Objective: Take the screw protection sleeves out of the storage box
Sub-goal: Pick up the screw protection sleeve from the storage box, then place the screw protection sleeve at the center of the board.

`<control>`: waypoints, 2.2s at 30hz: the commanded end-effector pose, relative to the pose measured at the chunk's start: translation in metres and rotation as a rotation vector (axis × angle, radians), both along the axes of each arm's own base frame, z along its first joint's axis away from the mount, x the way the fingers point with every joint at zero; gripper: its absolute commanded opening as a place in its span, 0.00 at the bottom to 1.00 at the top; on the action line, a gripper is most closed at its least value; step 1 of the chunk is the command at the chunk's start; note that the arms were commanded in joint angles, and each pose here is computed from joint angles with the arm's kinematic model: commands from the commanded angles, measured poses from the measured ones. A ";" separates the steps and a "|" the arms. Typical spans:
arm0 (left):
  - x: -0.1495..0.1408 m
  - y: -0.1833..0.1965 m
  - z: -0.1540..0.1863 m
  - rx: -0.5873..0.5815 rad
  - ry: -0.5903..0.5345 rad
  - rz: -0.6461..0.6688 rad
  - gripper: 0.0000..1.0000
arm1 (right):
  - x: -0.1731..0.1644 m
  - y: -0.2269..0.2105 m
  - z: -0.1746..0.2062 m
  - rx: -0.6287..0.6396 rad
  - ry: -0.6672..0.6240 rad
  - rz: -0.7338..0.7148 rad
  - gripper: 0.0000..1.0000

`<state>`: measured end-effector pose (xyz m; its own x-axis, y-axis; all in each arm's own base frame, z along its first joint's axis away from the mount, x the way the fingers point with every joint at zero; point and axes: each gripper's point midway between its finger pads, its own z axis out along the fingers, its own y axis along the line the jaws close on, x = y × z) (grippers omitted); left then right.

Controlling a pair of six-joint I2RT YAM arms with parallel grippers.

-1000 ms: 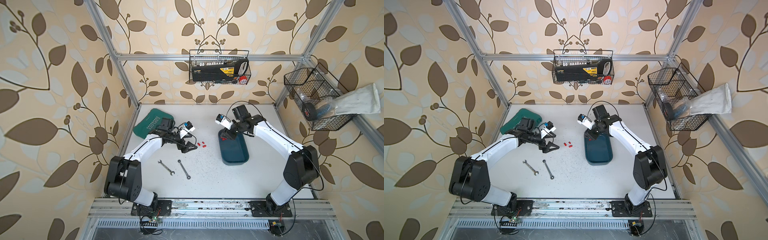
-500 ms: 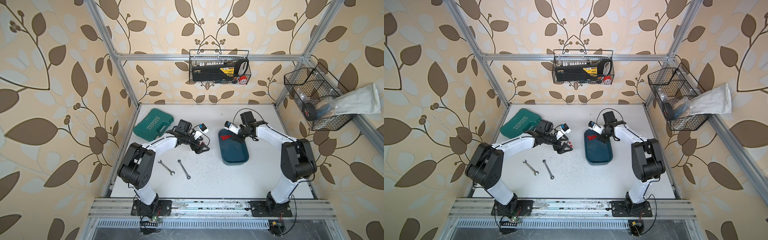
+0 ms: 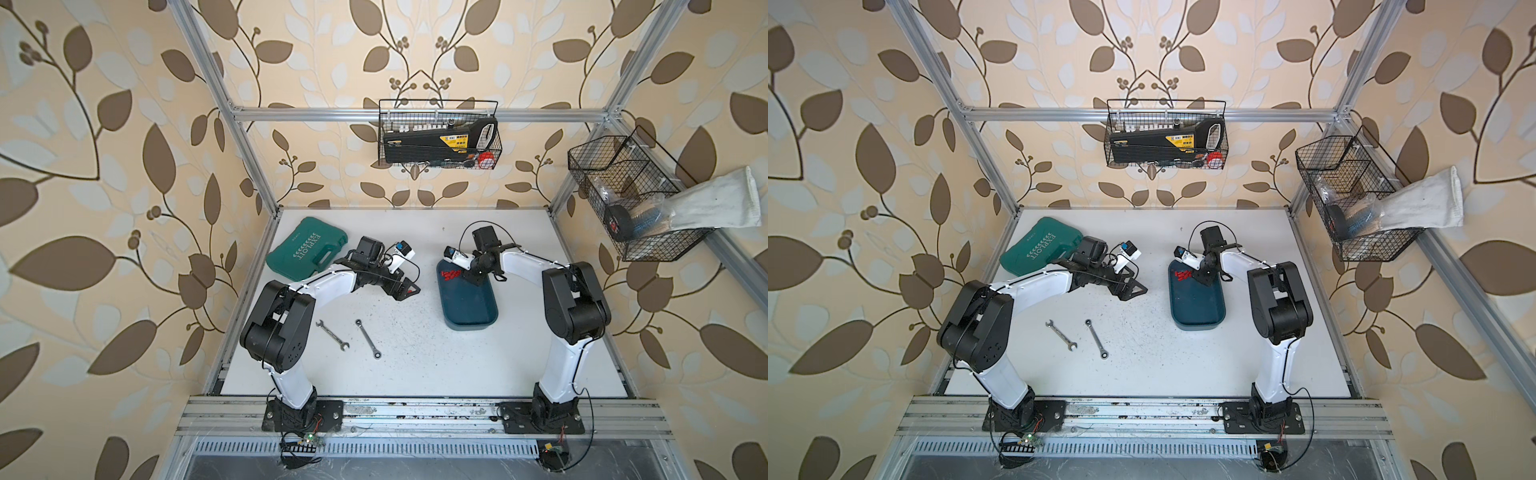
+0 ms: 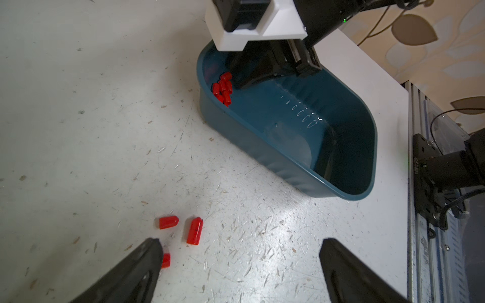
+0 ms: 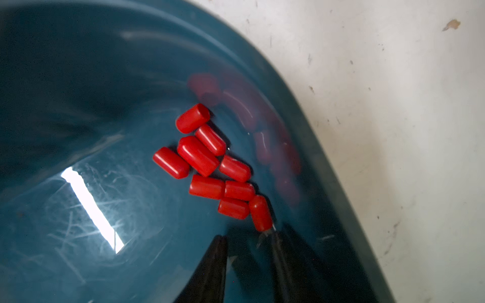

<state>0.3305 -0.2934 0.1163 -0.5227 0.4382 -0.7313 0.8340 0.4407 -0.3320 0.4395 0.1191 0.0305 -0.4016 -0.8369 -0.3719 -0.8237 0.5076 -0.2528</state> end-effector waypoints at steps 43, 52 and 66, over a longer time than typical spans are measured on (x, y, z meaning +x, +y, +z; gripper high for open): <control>-0.070 0.044 0.054 0.013 -0.319 -0.399 0.99 | -0.119 0.136 0.082 0.292 0.181 0.195 0.00; -0.060 0.081 0.085 -0.062 -0.364 -0.301 0.99 | -0.110 0.190 0.020 0.245 0.302 0.209 0.00; -0.058 0.079 0.089 -0.097 -0.353 -0.287 0.99 | -0.089 0.191 0.015 0.209 0.273 0.176 0.38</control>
